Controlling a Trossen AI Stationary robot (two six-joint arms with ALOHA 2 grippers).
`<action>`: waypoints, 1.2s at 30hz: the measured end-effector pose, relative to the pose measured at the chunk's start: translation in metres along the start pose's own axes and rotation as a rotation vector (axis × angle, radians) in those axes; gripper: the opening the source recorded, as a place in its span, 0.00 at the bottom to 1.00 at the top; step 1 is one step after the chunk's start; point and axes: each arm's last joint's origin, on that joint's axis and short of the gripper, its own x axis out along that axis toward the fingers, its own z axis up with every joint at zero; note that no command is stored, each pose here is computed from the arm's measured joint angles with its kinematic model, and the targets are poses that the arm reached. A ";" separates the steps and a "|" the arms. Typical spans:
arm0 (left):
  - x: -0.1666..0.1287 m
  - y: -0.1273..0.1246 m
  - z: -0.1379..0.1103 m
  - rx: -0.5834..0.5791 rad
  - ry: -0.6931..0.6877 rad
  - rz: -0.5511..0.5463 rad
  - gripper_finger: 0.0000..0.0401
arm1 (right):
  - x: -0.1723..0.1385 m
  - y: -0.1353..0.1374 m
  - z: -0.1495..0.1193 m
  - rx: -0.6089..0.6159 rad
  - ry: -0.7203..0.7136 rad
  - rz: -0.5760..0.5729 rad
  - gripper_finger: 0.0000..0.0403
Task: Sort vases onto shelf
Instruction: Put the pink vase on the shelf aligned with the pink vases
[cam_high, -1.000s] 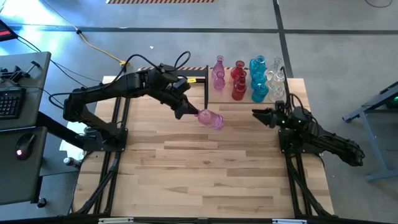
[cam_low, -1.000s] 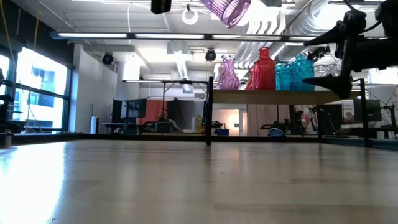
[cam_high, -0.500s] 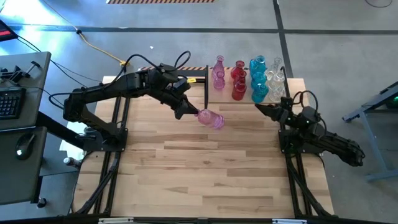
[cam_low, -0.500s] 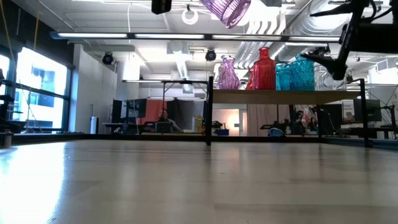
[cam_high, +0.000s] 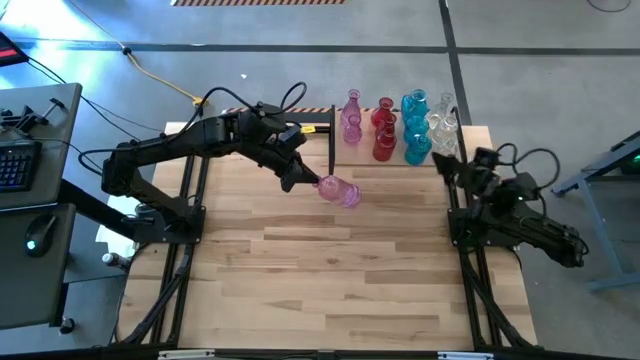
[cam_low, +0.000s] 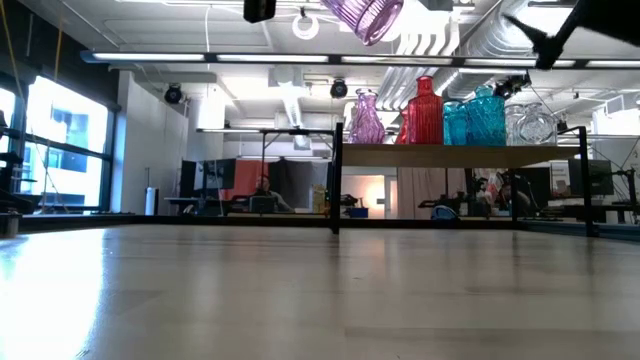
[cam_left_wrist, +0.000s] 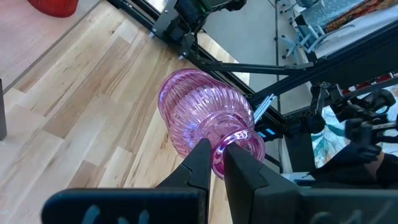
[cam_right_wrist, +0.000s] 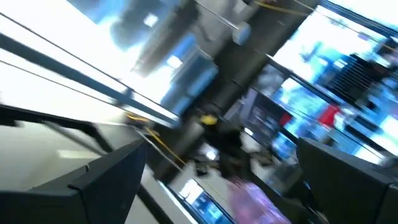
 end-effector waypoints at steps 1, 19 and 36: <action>0.000 0.000 0.000 0.000 0.000 0.000 0.04 | 0.000 0.004 0.002 -0.004 -0.015 0.026 0.98; 0.000 0.000 0.000 0.000 0.001 0.000 0.04 | 0.056 0.020 0.018 -0.083 0.067 0.009 0.98; 0.000 0.004 -0.007 -0.015 0.065 0.039 0.04 | 0.154 0.015 0.021 -0.332 0.575 -0.050 0.98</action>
